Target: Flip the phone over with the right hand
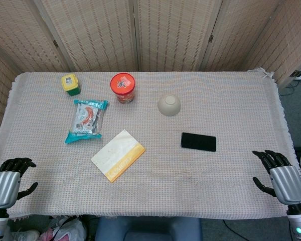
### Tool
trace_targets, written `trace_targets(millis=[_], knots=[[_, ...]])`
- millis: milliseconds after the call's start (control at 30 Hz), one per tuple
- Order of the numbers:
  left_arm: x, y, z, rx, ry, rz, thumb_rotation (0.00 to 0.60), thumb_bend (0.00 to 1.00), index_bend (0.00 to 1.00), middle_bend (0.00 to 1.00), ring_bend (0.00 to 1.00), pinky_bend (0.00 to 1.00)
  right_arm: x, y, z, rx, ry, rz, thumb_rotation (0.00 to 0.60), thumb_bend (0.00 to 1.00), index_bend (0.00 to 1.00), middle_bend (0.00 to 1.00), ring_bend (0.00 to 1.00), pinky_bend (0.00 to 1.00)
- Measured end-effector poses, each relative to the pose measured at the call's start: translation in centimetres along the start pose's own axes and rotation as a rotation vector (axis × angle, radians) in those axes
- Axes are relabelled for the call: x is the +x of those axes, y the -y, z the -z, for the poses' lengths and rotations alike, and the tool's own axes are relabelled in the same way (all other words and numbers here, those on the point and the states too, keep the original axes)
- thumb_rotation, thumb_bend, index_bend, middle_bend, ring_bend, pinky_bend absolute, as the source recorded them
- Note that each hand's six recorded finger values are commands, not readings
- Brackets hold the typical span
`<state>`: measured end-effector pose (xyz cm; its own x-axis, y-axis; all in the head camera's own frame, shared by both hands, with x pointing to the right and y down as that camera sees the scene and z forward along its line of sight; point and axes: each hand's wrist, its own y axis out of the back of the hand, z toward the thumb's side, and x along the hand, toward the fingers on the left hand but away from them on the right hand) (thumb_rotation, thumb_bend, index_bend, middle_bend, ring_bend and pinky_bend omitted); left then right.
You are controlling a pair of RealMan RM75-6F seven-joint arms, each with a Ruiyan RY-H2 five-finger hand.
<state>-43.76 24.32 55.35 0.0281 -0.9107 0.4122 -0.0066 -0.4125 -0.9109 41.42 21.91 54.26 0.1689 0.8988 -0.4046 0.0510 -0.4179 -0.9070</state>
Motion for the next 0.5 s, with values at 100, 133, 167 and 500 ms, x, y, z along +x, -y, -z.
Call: trace_targets(millis=[100, 133, 167, 500], knots=[[0.05, 0.08, 0.0, 0.002, -0.001, 0.002, 0.6, 0.2, 0.41, 0.33, 0.27, 0.26, -0.2, -0.02, -0.09, -0.002, -0.007, 0.007, 0.6, 0.2, 0.2, 0.28, 0.2, 0.22], [0.09, 0.11, -0.03, 0.003, -0.002, 0.002, 0.6, 0.2, 0.41, 0.33, 0.27, 0.26, -0.29, 0.01, -0.1, -0.002, -0.008, 0.008, 0.6, 0.2, 0.2, 0.28, 0.2, 0.22], [0.13, 0.12, -0.05, 0.003, -0.001, 0.002, 0.6, 0.2, 0.41, 0.33, 0.27, 0.26, -0.36, 0.03, -0.12, -0.002, -0.01, 0.008, 0.6, 0.2, 0.2, 0.28, 0.2, 0.22], [0.27, 0.13, -0.14, 0.002, -0.001, 0.0, 0.6, 0.2, 0.41, 0.33, 0.27, 0.26, -0.83, 0.18, -0.42, -0.01, -0.017, 0.019, 0.6, 0.21, 0.2, 0.28, 0.2, 0.22]])
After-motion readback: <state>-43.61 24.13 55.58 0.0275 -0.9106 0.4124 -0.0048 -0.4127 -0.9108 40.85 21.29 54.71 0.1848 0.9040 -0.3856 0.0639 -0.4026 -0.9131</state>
